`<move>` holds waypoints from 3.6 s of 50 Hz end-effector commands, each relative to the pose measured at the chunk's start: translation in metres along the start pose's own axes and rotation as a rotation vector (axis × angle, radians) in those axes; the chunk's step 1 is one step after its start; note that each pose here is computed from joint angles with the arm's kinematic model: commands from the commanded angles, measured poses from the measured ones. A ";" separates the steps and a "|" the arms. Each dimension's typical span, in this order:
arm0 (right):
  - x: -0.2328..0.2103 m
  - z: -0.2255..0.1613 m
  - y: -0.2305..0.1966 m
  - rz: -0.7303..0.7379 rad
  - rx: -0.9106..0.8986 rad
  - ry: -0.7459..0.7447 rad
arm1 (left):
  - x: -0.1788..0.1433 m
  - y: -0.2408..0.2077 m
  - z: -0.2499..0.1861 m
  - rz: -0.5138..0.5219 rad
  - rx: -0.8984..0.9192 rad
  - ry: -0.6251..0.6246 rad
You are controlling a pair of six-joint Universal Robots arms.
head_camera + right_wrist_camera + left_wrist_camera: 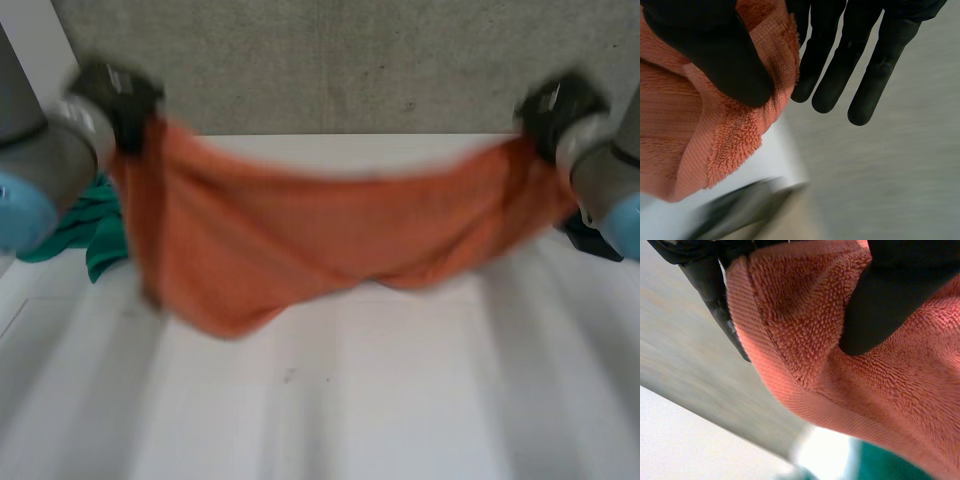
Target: Fold the laundry.
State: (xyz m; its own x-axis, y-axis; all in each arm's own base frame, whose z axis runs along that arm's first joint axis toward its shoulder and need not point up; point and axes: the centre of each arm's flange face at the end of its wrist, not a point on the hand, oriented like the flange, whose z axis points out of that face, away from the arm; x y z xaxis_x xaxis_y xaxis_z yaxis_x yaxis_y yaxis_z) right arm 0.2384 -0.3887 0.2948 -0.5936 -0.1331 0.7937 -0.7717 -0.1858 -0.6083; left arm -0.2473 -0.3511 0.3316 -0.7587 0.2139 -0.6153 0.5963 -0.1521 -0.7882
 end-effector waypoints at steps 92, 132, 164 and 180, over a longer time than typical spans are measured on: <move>-0.048 -0.142 0.102 -0.152 -0.411 -0.687 | 0.036 0.119 -0.125 0.150 -0.551 0.448; 0.091 0.003 -0.053 0.235 0.466 0.430 | -0.084 -0.045 0.022 -0.292 0.397 -0.315; -0.119 -0.027 0.087 0.212 -0.107 -0.281 | 0.067 0.183 0.017 0.068 -0.245 0.183; -0.120 -0.036 0.089 0.215 -0.126 -0.295 | 0.060 0.186 0.006 0.074 -0.254 0.180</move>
State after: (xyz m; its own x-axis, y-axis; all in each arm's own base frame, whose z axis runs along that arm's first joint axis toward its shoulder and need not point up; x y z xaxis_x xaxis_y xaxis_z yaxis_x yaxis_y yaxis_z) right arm 0.2348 -0.3565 0.1500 -0.6696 -0.4276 0.6073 -0.6646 -0.0200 -0.7469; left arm -0.1886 -0.3717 0.1475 -0.6541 0.4001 -0.6420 0.7190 0.0654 -0.6919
